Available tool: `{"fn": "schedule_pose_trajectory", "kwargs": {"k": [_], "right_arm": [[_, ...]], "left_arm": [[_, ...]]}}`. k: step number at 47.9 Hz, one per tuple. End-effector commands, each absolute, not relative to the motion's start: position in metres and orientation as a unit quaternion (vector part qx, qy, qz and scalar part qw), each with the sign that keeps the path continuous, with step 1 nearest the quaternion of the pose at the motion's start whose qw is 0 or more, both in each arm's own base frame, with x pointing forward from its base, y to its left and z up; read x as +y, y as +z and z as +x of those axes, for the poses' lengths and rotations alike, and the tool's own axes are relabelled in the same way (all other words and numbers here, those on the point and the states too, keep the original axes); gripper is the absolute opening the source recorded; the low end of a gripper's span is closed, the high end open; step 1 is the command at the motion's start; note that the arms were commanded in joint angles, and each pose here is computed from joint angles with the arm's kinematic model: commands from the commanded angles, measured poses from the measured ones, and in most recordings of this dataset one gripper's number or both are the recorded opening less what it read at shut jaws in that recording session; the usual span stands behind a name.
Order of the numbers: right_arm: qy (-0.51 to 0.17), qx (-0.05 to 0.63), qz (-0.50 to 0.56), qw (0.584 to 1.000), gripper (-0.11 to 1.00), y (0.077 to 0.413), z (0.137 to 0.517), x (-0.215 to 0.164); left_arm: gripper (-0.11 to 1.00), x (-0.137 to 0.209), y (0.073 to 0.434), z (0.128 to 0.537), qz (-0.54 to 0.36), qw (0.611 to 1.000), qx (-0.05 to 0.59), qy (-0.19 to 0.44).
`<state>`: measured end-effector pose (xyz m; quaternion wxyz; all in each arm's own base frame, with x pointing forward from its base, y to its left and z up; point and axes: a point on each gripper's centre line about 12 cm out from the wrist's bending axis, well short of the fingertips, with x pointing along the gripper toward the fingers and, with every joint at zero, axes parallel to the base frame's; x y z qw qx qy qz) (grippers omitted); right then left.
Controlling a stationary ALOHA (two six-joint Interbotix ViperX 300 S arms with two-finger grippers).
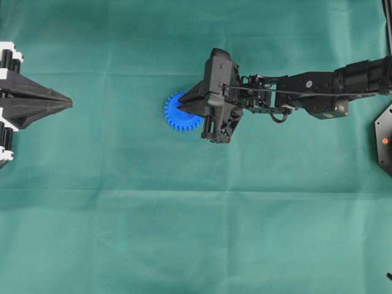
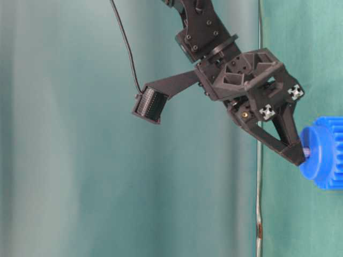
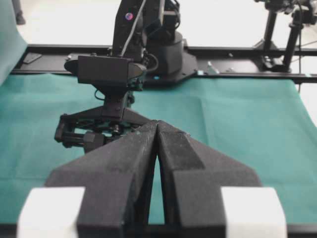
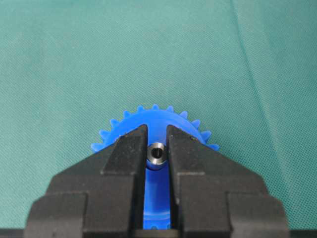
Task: Insert the shaft placed at a random location into the center hole of the medium gear at another random location.
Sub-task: 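Lower the shaft with the right gripper into the gear's center hole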
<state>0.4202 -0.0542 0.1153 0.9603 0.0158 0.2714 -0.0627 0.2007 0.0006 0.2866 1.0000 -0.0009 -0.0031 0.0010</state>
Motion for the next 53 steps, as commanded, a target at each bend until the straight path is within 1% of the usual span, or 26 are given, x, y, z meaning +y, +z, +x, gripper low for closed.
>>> {"fn": "schedule_pose_trajectory", "kwargs": {"k": [1, 25, 31, 32, 34, 41, 42, 45, 47, 53], "right_arm": [[-0.066, 0.247, 0.017, 0.967, 0.12, 0.1298, 0.4269, -0.0566], [-0.06, 0.243, 0.014, 0.968, 0.12, 0.1301, 0.428, -0.052], [-0.06, 0.243, 0.015, 0.968, 0.14, 0.1305, 0.4285, -0.0514], [-0.06, 0.243, 0.014, 0.968, 0.17, 0.1301, 0.4281, -0.0513], [-0.06, 0.242, 0.016, 0.968, 0.26, 0.1309, 0.4282, -0.0514], [-0.061, 0.232, 0.016, 0.971, 0.68, 0.133, 0.4293, -0.0516], [-0.061, 0.231, 0.016, 0.971, 0.76, 0.1323, 0.4291, -0.0516], [-0.06, 0.226, 0.015, 0.972, 0.9, 0.1337, 0.4293, -0.0509], [-0.061, 0.225, 0.015, 0.972, 0.93, 0.1333, 0.4294, -0.0516], [-0.061, 0.225, 0.015, 0.972, 0.84, 0.134, 0.4294, -0.0516]], "left_arm": [[0.0, 0.0008, 0.2916, 0.2025, 0.001, 1.0, -0.009, 0.001], [0.0, 0.0008, 0.2922, 0.2026, 0.001, 1.0, -0.01, 0.001], [0.0, 0.0008, 0.2916, 0.2025, 0.001, 1.0, -0.009, 0.001], [0.0, 0.0008, 0.2916, 0.2025, 0.001, 1.0, -0.009, 0.001], [0.0, 0.0008, 0.2916, 0.2025, 0.001, 1.0, -0.009, 0.001], [0.0, 0.0008, 0.2916, 0.2025, 0.001, 1.0, -0.009, 0.001], [0.0, 0.0008, 0.2916, 0.2025, 0.001, 1.0, -0.009, 0.001], [0.0, 0.0008, 0.2916, 0.2025, 0.001, 1.0, -0.009, 0.001], [0.0, 0.0008, 0.2916, 0.2025, 0.001, 1.0, -0.009, 0.001], [0.0, 0.0008, 0.2922, 0.2026, 0.001, 1.0, -0.01, 0.001]]}}
